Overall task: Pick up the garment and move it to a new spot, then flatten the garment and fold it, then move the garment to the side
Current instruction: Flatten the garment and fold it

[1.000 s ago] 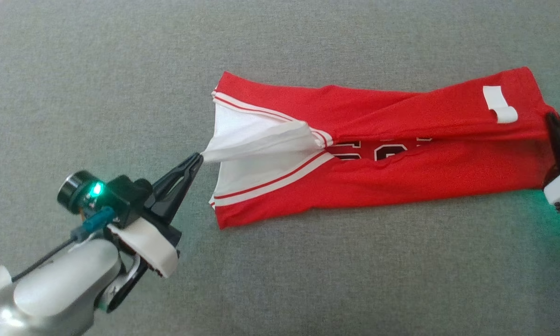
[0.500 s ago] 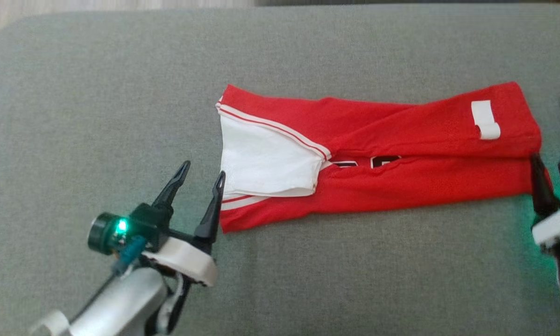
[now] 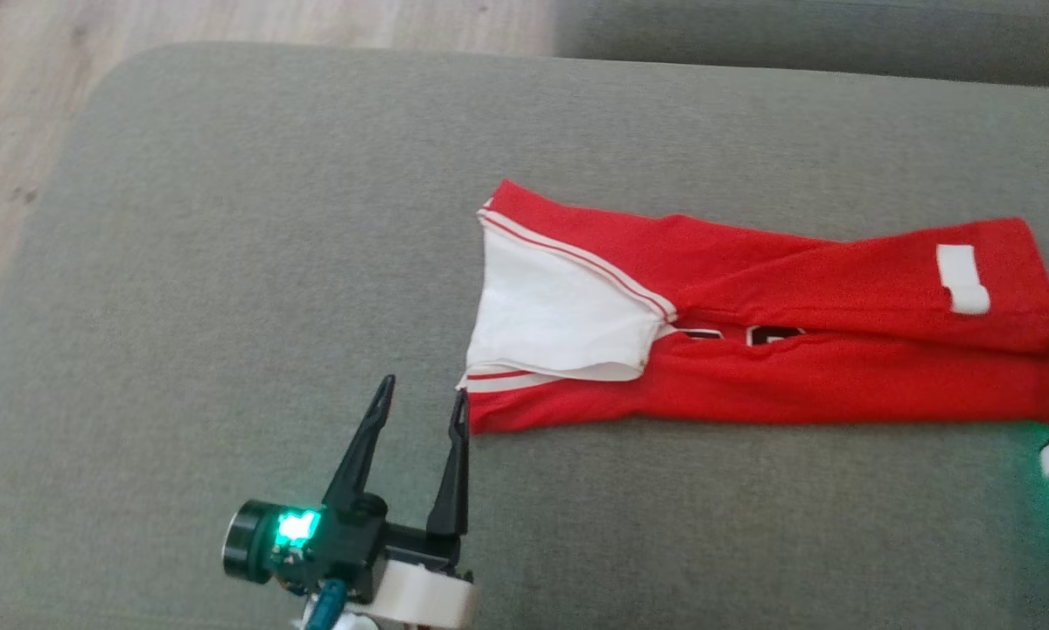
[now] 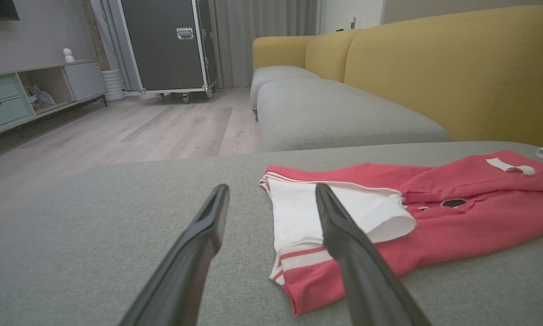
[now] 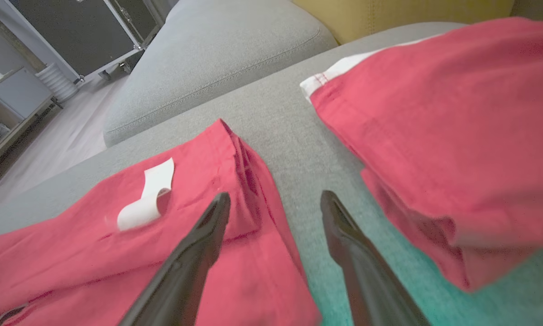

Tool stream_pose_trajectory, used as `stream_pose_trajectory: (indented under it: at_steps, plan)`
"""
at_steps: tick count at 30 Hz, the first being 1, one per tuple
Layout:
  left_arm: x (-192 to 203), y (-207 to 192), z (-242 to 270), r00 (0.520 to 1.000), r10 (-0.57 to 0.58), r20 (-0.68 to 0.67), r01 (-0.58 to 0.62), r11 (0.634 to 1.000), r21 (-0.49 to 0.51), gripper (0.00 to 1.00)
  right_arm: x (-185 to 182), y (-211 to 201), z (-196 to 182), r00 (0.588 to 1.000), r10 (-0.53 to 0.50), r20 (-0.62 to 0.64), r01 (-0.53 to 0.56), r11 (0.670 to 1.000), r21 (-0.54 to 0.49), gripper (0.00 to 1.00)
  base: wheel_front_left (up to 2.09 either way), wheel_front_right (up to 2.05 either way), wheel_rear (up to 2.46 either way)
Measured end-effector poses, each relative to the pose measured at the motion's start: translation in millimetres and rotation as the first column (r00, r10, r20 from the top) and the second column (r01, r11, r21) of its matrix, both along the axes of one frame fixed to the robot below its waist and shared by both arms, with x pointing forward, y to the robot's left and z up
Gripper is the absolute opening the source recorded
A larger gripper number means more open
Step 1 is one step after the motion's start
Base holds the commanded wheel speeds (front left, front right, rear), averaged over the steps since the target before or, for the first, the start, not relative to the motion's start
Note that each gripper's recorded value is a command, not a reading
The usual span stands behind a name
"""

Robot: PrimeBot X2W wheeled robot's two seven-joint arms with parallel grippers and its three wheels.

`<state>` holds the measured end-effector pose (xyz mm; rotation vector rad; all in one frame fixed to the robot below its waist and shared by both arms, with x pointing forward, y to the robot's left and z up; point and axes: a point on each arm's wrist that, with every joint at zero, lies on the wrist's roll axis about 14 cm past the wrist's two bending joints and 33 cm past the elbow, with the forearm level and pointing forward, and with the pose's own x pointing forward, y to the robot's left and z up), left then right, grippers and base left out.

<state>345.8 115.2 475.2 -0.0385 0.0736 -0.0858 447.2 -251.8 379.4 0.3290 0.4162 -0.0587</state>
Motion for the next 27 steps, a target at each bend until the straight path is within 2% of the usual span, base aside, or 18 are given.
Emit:
stream_pose_trajectory:
  at_steps: [3,7,8,10,11,12,16,21,24,27]
  plan:
    - [-2.1,3.6,2.7,1.0,0.017,0.014,-0.017,1.0,0.003,1.0,13.4,-2.8,-4.0,0.999,-0.011,-0.035,0.01,1.0,-0.026,1.0,0.0,0.0,0.0]
    - [-0.3,11.9,4.3,0.999,0.043,0.027,-0.043,0.999,0.017,1.0,17.6,6.3,-23.7,0.99,-0.009,-0.141,0.008,1.0,-0.008,1.0,0.0,0.0,0.0]
    - [0.6,14.4,4.6,0.998,0.048,0.029,-0.049,0.999,0.019,1.0,16.9,9.0,-28.1,0.987,-0.009,-0.159,0.008,1.0,-0.004,0.96,0.0,0.0,0.0]
    - [1.6,17.8,4.9,0.998,0.058,0.033,-0.059,0.998,0.023,1.0,17.7,10.2,-31.9,0.983,-0.011,-0.185,0.012,1.0,0.003,0.45,0.0,0.0,0.0]
    - [2.0,19.5,5.2,0.997,0.063,0.035,-0.064,0.998,0.025,1.0,18.5,11.0,-31.7,0.981,-0.01,-0.192,0.012,1.0,0.01,0.3,0.0,0.0,0.0]
    - [2.0,20.5,5.6,0.997,0.066,0.037,-0.067,0.997,0.025,1.0,18.6,13.3,-31.5,0.981,-0.007,-0.196,0.011,1.0,0.019,0.01,0.0,0.0,0.0]
    - [-2.9,21.3,1.3,0.997,0.073,0.026,-0.073,0.997,0.023,1.0,17.9,18.4,-23.7,0.986,-0.002,-0.168,0.009,0.999,0.041,0.0,0.0,0.0,0.0]
    - [-5.1,14.5,0.7,0.999,0.047,0.028,-0.047,0.999,0.012,1.0,6.8,-3.2,-10.0,0.992,-0.012,-0.127,0.011,1.0,-0.007,0.0,0.0,0.0,0.0]
    - [-4.5,11.1,2.1,0.999,0.028,0.037,-0.029,0.999,0.014,1.0,9.2,-26.8,12.6,0.997,-0.026,-0.073,0.022,0.998,-0.051,0.0,0.0,0.0,0.0]
    - [-2.1,4.5,5.1,0.999,0.003,0.049,-0.004,1.0,0.012,1.0,21.3,-38.9,44.8,0.999,-0.03,0.017,0.031,0.998,-0.053,0.0,0.0,0.0,0.0]
